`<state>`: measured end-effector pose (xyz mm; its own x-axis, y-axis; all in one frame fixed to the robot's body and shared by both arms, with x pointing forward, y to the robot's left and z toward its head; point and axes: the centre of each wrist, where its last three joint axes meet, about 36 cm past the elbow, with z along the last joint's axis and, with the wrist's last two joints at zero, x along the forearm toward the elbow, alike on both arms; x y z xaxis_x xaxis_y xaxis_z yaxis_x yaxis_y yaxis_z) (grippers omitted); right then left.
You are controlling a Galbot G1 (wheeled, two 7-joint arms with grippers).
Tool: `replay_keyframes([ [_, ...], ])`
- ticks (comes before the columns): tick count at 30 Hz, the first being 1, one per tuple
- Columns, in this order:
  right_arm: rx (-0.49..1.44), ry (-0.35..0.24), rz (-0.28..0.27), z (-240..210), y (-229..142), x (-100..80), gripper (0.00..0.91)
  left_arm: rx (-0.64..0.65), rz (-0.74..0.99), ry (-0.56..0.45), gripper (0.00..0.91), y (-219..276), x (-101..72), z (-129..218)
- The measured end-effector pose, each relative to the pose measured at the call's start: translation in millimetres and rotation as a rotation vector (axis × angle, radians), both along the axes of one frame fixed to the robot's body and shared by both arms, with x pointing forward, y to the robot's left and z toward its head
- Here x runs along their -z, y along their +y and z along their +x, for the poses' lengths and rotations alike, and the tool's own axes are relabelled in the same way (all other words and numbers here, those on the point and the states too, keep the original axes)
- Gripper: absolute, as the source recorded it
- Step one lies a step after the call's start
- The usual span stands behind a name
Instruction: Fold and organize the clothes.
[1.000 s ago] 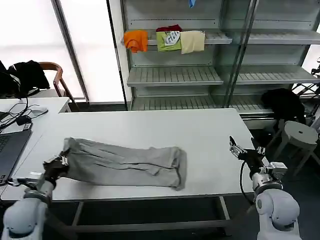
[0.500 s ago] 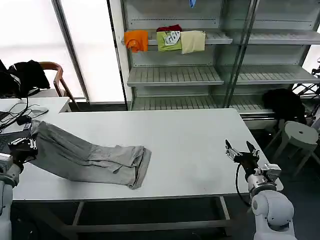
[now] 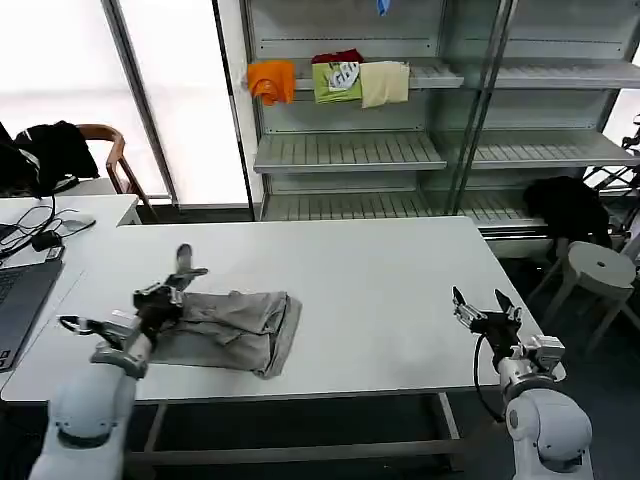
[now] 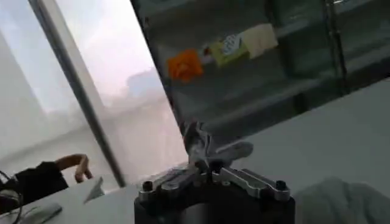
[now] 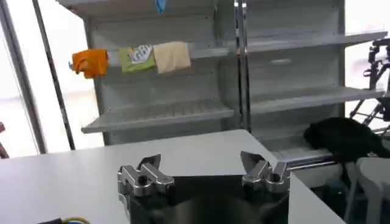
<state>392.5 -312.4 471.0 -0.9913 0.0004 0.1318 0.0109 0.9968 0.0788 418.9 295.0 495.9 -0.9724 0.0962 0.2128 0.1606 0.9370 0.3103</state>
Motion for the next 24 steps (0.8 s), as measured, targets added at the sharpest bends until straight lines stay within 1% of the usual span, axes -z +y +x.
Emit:
replay_keyframes([
  [9,-0.040,-0.025,-0.021,-6.5,3.0,2.7,0.907,0.074,-0.034,0.058,0.020,-57.5,21.9,3.6],
  [13,-0.047,-0.032,-0.029,-6.6,3.8,3.7,0.907,0.094,-0.035,0.084,0.020,-71.4,30.9,5.2],
  [19,-0.045,-0.027,-0.039,-4.6,2.4,5.8,0.907,0.124,-0.033,0.123,0.030,-86.0,43.2,2.9],
  [20,-0.045,-0.026,-0.040,-4.3,2.4,6.2,0.907,0.129,-0.035,0.127,0.252,-88.1,44.5,2.3],
  [21,-0.044,-0.024,-0.040,-3.8,2.4,6.8,0.907,0.133,-0.037,0.130,0.907,-90.2,45.4,1.7],
  [24,-0.045,-0.021,-0.040,-2.8,2.7,8.5,0.907,0.139,-0.037,0.140,0.907,-95.8,49.0,1.2],
])
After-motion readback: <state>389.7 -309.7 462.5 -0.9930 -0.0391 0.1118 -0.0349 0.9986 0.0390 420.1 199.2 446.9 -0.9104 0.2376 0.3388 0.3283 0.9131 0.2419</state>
